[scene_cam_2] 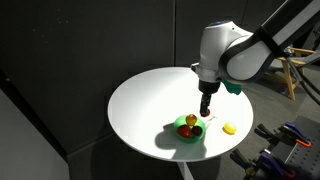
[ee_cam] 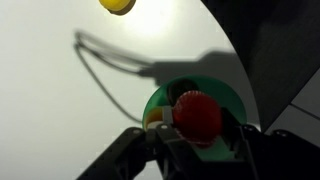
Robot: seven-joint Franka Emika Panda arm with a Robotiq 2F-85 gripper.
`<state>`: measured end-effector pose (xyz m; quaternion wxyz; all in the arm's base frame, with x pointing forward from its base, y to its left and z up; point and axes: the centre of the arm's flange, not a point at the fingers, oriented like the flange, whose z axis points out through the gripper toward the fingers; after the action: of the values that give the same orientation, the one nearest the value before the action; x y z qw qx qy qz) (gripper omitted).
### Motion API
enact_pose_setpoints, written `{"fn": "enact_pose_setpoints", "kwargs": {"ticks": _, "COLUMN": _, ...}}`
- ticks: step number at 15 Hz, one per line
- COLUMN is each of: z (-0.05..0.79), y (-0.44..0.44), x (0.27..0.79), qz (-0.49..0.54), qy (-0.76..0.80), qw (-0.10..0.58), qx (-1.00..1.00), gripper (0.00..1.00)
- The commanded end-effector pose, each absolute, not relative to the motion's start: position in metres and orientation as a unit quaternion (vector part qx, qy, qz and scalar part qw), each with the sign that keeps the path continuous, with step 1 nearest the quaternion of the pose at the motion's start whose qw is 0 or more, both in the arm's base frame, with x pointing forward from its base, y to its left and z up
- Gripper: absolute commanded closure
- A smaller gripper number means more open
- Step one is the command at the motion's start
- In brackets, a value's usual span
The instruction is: Put the toy strawberry in the bowl
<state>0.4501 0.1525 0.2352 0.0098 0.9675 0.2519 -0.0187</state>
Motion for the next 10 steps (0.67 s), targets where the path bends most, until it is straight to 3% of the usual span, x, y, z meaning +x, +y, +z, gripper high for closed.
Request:
{"fn": "enact_pose_setpoints", "kwargs": {"ticks": 1, "z": 0.229, "y": 0.154, "x": 0.444, "qz": -0.016, "qy": 0.266, "qw": -0.004, "qx": 0.964, "gripper": 0.77}}
{"fn": "enact_pose_setpoints", "kwargs": {"ticks": 10, "z": 0.198, "y": 0.167, "x": 0.439, "qz": 0.004, "qy": 0.283, "qw": 0.003, "qx": 0.959, "gripper": 0.77}}
